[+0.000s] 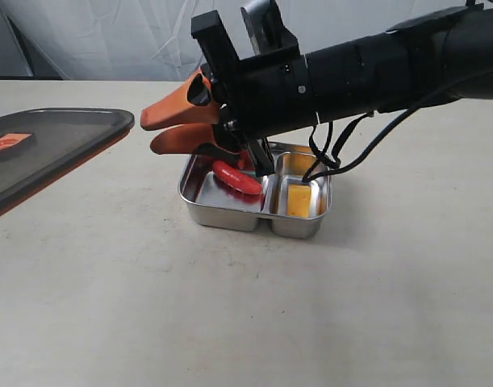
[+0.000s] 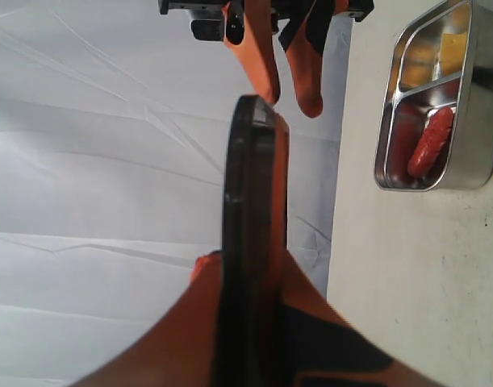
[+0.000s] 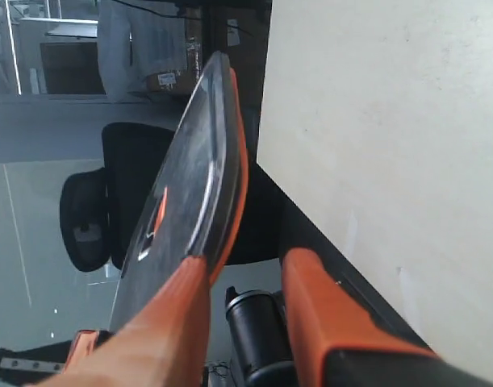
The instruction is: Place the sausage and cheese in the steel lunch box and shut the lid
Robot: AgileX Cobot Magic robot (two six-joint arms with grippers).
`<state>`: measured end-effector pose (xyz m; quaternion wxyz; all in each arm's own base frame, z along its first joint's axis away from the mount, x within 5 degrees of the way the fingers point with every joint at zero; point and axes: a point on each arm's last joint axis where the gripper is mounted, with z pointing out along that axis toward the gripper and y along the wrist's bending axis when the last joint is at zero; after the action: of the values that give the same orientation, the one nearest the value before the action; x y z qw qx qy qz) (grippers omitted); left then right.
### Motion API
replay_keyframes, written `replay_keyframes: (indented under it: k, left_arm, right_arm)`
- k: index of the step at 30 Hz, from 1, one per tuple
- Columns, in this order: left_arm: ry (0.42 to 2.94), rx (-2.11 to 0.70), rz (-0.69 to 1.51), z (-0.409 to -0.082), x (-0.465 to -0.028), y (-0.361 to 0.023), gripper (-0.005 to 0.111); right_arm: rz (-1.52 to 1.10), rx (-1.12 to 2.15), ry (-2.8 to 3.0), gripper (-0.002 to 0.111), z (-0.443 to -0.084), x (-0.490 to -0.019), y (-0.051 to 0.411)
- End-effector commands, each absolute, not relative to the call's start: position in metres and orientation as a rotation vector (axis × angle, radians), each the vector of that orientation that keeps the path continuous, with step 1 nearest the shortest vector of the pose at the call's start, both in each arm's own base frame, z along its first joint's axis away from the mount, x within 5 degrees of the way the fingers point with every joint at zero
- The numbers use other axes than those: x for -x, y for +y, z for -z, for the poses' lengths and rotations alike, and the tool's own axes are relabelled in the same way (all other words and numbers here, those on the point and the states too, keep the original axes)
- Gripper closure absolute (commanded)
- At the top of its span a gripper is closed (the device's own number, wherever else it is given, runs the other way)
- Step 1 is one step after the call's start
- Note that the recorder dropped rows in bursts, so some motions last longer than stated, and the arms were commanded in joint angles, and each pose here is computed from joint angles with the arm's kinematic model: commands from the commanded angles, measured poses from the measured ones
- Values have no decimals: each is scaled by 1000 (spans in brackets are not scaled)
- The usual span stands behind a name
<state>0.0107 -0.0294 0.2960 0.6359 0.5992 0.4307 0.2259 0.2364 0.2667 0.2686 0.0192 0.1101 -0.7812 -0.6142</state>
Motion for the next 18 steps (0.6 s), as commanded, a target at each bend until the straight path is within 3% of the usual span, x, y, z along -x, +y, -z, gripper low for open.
replay_keyframes:
  k: [1, 8, 18]
  left_arm:
    - [977, -1344, -487, -300, -10, -30, 107]
    - [979, -1351, -458, -299, -9, -32, 107]
    - [953, -1400, -384, -289, -8, -38, 107]
  right_arm:
    - [1951, -264, -2408, 75, -264, -241, 273]
    - [1993, -264, -2335, 75, -264, -234, 283]
    - [2019, -506, -2323, 75, -283, -224, 309]
